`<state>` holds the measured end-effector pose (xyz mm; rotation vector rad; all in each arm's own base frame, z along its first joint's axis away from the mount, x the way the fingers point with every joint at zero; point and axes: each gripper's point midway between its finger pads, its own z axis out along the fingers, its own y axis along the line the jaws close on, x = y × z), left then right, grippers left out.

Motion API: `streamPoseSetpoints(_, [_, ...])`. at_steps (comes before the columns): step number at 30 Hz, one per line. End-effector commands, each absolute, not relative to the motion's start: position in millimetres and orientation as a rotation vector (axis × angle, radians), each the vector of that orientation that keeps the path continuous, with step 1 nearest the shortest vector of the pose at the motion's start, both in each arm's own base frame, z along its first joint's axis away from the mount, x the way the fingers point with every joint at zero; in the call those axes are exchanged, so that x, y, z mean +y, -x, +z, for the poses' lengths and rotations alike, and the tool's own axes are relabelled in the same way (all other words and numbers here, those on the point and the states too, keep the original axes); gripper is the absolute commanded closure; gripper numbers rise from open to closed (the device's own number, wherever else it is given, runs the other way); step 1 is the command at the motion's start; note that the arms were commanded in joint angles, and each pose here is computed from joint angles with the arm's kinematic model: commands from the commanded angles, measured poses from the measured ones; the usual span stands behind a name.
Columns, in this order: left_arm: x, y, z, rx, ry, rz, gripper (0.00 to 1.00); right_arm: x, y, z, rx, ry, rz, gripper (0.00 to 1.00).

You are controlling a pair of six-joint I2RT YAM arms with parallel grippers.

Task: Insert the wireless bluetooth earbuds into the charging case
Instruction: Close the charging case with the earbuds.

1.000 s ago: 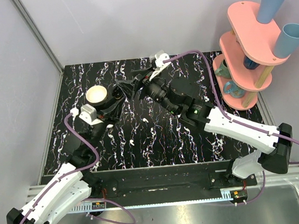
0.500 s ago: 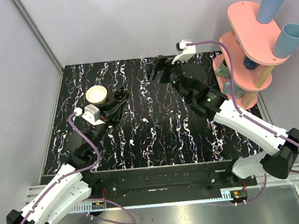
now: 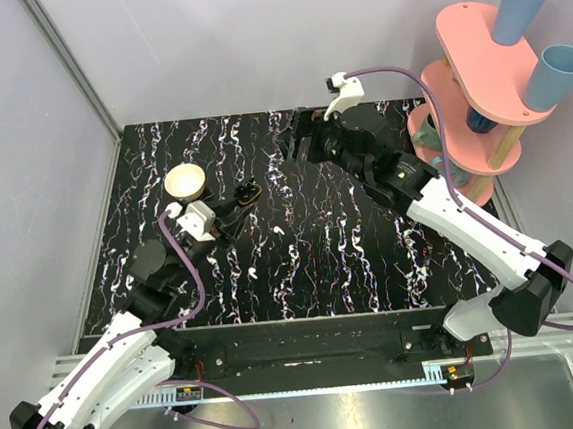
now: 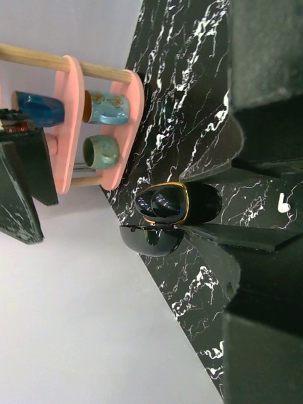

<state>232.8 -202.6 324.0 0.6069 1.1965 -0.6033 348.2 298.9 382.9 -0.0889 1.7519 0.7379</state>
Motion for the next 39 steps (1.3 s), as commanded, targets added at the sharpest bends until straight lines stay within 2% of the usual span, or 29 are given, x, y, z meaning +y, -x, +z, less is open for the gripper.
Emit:
streamPoseSetpoints(1, [-212.6, -222.2, 346.5, 1.112, -0.701, -0.622, 1.0, 318.1, -337.0, 389.3, 1.767, 0.213, 0.829, 0.0])
streamPoseSetpoints(12, [-231.2, -219.8, 344.1, 1.103, -0.763, -0.708, 1.0, 346.8, -333.6, 382.5, 1.811, 0.309, 0.931, 0.0])
streamPoseSetpoints(39, [-242.3, -216.5, 347.3, 1.061, -0.786, -0.771, 1.0, 353.7, -345.8, 364.4, 1.951, 0.219, 0.943, 0.0])
